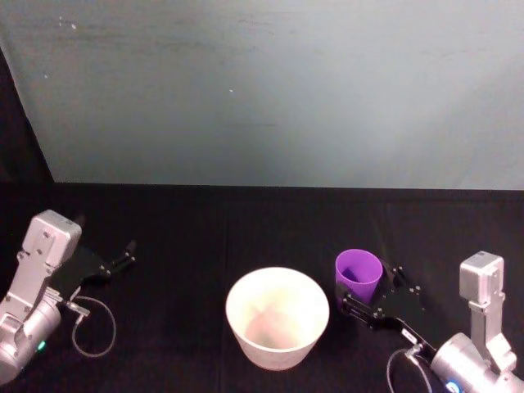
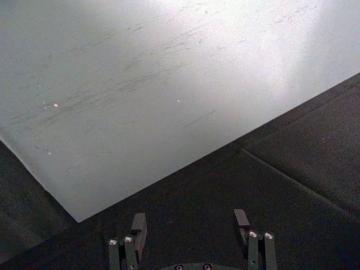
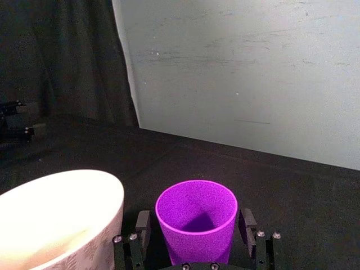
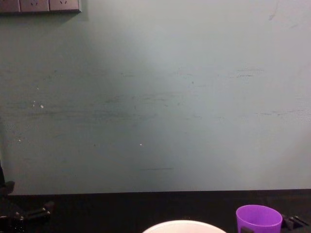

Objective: Pick up the cup and pour the mung beans from the cup into the bowl.

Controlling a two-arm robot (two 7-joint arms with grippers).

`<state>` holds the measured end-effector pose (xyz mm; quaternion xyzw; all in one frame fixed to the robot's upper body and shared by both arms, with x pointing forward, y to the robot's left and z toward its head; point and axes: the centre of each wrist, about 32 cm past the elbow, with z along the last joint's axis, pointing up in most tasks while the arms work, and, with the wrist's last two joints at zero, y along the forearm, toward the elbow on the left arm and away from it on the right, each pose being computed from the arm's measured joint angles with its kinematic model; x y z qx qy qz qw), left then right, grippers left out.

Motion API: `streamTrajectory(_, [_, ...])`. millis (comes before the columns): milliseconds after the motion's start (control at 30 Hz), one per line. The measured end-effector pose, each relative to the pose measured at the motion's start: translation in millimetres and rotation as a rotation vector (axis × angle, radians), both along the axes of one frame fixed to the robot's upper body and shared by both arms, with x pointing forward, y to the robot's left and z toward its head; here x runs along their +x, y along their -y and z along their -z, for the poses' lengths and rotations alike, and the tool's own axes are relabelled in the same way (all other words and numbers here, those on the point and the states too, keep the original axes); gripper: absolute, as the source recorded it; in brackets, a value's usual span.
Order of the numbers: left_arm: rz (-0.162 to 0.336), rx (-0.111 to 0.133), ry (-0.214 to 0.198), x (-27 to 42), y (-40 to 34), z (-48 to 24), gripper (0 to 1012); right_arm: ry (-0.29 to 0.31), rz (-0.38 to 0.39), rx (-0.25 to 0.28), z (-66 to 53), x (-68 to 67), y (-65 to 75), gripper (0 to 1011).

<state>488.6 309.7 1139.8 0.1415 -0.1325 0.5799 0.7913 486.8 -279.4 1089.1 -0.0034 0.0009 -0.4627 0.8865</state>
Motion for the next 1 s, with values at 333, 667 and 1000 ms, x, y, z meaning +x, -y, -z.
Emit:
streamTrajectory(333, [0.000, 0.000, 0.000, 0.0, 0.0, 0.0, 1003, -0.007, -0.008, -0.027, -2.0, 11.3, -4.8, 1002])
streamTrajectory(667, [0.000, 0.000, 0.000, 0.0, 0.0, 0.0, 1003, -0.004, -0.005, -0.048, -3.6, 17.1, -7.7, 1002])
streamTrajectory(1000, [0.000, 0.000, 0.000, 0.0, 0.0, 0.0, 1003, 0.004, 0.000, -0.062, -6.8, 19.6, -8.7, 1002])
